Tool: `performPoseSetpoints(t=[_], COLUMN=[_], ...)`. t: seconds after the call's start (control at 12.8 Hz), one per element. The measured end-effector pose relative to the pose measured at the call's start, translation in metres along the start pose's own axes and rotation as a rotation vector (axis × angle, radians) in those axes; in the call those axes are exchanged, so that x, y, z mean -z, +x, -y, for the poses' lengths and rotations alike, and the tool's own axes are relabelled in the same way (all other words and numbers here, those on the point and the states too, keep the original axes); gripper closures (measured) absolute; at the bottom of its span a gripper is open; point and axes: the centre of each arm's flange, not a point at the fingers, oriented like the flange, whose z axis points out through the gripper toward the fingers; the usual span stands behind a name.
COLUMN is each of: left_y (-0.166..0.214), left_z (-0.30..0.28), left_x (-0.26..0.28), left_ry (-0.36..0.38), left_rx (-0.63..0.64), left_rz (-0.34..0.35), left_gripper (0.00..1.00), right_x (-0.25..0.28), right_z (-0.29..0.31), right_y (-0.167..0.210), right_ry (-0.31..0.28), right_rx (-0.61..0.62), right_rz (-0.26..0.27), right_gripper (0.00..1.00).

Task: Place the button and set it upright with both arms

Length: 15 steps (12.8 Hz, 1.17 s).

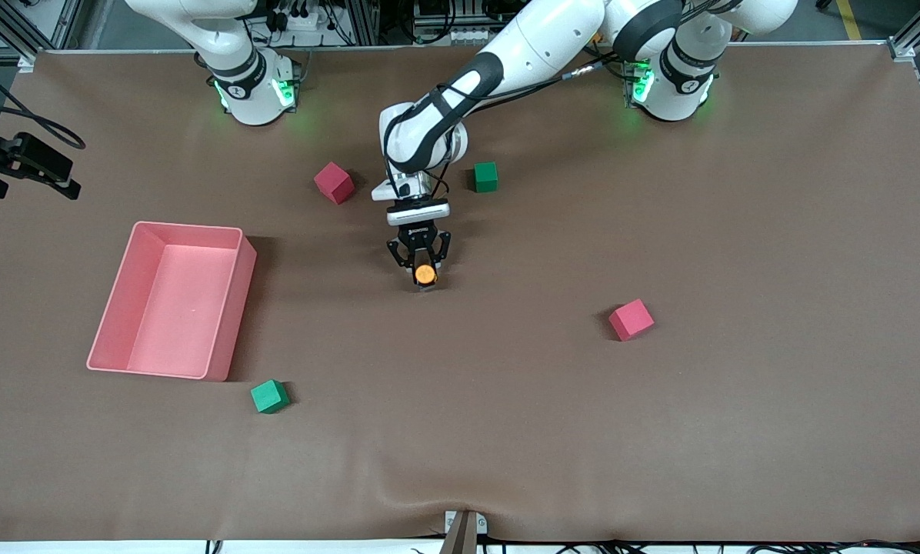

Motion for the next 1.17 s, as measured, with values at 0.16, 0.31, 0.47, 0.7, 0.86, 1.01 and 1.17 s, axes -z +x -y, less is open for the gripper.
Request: performPoseSetpoints(t=[0.16,0.31,0.47,0.7,0.86,1.01,1.17], left_y=[-0.007,-0.014,-0.021,-0.025,-0.025,-0.013,0.012], left_z=[0.003,0.007,0.009,0.0,-0.012,-0.026,-0.033], left_x=[-0.002,-0.004,-0.003,0.018,0.05,0.091,0.125], left_ry=[0.004,0.007,0.009,0.057,0.101,0.155,0.221], left_rx=[-0.009,-0.025,-0.032,0.044,0.121,0.178,0.18], left_rz=[0.003,0.0,0.004,0.079,0.177,0.294,0.37], left_gripper=[0.59,0.59,0.41,0.07,0.0,0.0,0.0], right_x=[-0.001,-0.001,-0.001,-0.001,-0.001,-0.001,-0.001], right_z=[0.0,-0.001,-0.001,-0.001,-0.001,-0.001,-0.001], right_y=[-0.001,-0.001,-0.001,-0.001,-0.001,-0.001,-0.001], right_ry=[0.0,0.0,0.0,0.0,0.0,0.0,0.0], right_rx=[0.0,-0.001,-0.001,-0.002,-0.002,-0.002,-0.002], right_rz=[0.009,0.01,0.01,0.01,0.01,0.011,0.011], right_gripper=[0.0,0.0,0.0,0.0,0.0,0.0,0.0])
